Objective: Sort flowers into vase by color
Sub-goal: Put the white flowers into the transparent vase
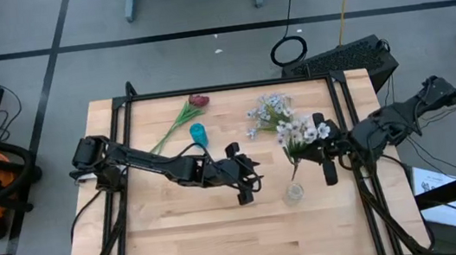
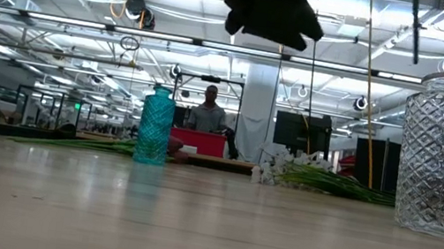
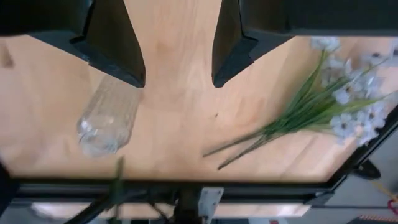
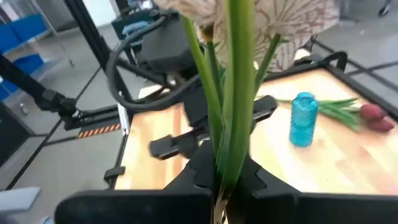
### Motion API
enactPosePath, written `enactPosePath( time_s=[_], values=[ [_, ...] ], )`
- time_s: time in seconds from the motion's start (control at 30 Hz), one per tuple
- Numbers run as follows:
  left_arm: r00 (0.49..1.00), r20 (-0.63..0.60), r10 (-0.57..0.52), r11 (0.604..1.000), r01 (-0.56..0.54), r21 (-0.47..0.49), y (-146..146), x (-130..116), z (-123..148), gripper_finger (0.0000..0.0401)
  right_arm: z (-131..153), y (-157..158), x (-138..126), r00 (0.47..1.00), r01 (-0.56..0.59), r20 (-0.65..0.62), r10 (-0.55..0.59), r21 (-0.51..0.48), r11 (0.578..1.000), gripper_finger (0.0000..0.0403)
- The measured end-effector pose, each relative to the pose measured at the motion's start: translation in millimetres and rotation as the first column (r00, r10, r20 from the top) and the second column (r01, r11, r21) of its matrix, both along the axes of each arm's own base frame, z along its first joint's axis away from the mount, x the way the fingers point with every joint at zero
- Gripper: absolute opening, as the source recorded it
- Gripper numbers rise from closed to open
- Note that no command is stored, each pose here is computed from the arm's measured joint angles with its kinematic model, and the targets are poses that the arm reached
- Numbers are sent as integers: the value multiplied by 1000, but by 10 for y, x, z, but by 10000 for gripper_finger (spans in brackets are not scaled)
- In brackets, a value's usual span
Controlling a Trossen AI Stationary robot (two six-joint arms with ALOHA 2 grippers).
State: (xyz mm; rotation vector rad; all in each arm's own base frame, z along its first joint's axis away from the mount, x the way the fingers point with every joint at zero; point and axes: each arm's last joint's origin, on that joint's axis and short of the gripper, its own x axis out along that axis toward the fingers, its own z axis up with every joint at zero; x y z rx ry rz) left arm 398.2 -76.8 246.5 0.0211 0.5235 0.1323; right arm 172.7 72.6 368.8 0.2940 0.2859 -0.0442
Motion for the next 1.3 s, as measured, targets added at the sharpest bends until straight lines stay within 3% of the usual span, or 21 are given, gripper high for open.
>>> enactPosePath(
  time_s=[0.37, 0.97, 1.3],
  values=[
    [994, -106, 17, 1000, -17, 7, 13, -41, -117, 192, 71, 245, 138, 997, -47, -67, 49, 39, 998, 2],
    [995, -95, 5, 1000, -6, -4, 7, -33, -109, 192, -71, 321, 225, 989, -35, -144, 16, -128, 991, 2],
    [996, -94, 5, 1000, -5, -4, 7, -32, -110, 192, -148, 364, 295, 984, -34, -179, 8, -147, 989, 2]
  ],
)
